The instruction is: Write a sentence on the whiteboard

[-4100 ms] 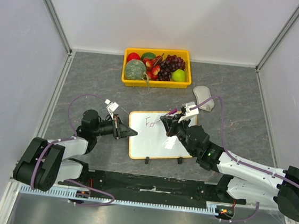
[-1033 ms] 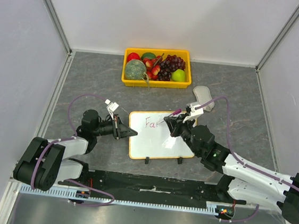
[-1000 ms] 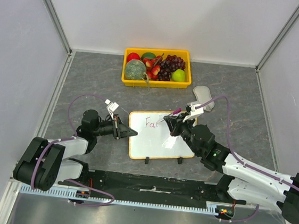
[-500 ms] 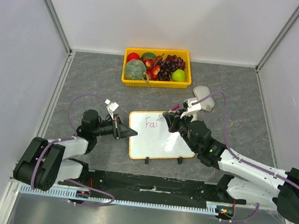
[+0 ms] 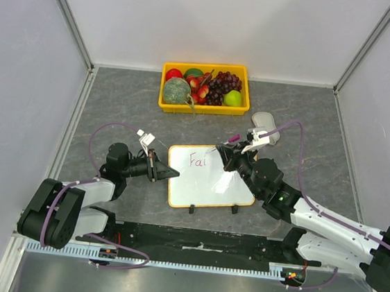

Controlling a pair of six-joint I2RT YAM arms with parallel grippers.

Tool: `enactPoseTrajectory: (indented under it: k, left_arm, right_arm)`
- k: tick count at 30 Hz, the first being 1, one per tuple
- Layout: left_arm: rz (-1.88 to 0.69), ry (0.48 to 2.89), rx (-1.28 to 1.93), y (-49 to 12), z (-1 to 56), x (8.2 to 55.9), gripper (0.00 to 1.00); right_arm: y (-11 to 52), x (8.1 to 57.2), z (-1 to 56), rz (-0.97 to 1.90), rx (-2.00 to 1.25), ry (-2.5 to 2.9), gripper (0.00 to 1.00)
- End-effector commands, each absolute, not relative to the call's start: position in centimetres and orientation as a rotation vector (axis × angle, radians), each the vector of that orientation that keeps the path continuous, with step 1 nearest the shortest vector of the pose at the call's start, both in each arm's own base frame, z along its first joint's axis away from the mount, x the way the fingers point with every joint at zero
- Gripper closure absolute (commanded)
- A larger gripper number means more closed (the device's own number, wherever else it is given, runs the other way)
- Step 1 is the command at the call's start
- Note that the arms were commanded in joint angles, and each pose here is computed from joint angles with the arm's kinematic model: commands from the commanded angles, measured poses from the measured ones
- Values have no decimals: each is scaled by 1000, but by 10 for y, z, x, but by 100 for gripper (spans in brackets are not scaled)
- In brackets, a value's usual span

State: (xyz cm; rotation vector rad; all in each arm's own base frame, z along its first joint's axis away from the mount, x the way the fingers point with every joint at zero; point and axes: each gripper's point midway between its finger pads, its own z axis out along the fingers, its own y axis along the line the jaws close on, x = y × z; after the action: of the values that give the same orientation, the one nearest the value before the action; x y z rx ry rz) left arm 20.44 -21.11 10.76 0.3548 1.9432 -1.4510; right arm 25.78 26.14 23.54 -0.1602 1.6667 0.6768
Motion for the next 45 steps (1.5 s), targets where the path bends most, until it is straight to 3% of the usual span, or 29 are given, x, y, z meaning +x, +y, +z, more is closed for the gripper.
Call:
enactPoseTrajectory:
  k: [1,30,45]
  left_arm:
    - [-1330,1928,353,-205,101,221,98]
    - [-1332,1927,357,-206,101,220,98]
    - [-1330,1926,353,-205,101,221,98]
  right_arm:
    - [257,258,235,677,-141,1662,100]
    - [249,257,197,621,-129,1734,100]
    - [234,259,208,581,-100,1718,100]
